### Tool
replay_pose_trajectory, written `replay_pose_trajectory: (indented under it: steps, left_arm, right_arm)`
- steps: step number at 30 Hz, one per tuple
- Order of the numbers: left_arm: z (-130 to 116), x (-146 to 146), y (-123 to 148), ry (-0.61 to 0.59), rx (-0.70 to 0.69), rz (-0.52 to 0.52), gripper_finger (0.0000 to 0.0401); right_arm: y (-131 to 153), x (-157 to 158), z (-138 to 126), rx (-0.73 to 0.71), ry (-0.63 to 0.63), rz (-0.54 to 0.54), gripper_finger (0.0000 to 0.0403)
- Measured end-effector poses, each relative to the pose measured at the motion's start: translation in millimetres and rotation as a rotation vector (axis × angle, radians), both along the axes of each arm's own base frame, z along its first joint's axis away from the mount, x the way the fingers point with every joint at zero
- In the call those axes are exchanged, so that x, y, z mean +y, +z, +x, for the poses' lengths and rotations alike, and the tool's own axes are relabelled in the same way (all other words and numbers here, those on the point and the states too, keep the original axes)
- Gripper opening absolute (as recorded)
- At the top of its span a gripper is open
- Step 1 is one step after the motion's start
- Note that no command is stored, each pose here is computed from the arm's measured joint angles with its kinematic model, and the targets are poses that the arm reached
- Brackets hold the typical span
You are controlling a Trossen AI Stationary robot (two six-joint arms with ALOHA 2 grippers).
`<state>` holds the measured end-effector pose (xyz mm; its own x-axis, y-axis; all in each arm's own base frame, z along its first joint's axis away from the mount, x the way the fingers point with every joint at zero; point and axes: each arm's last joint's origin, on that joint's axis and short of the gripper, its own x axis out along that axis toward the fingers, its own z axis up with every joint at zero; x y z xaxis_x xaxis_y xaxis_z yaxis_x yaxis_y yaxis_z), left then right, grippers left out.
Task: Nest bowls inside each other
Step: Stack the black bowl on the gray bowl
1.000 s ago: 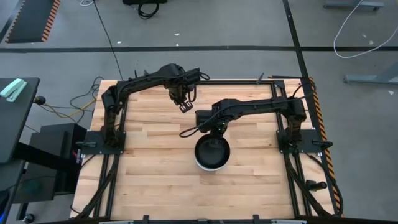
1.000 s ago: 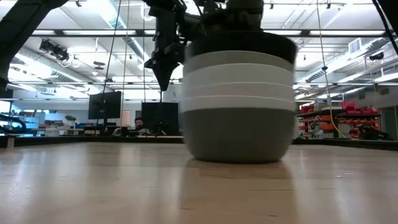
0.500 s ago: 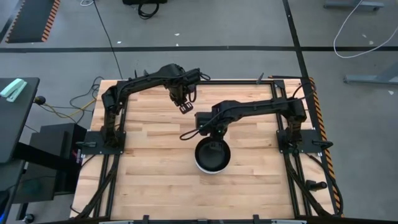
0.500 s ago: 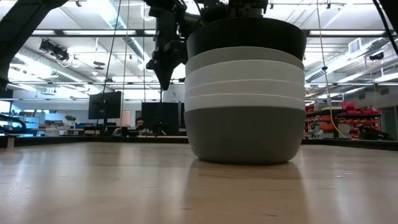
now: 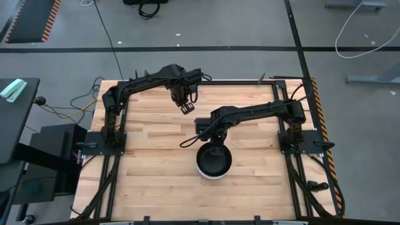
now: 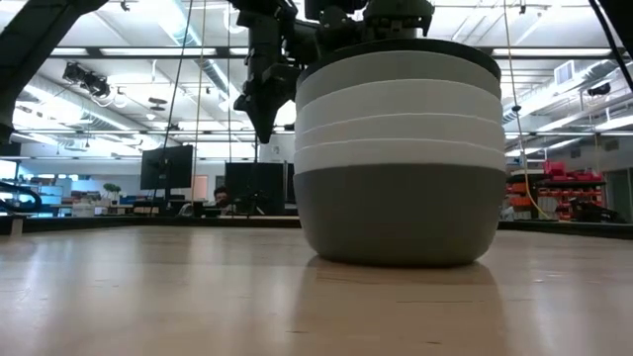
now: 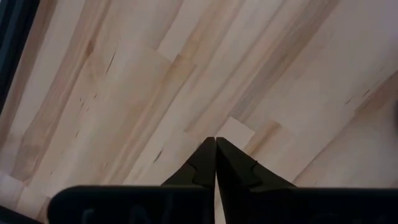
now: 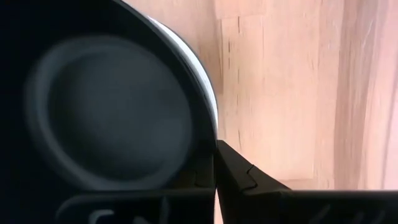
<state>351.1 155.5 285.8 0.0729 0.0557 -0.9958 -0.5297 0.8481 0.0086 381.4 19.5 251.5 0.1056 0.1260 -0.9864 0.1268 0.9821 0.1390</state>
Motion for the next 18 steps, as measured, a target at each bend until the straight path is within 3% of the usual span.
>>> replay_pose_trajectory:
  steps: [18]
  left_arm:
    - [0.5,0.4,0.1,0.003,-0.006,0.002,0.0016]
  right_arm:
    - [12.8,0.2,-2.6,-0.020,-0.006,0.012,0.0047]
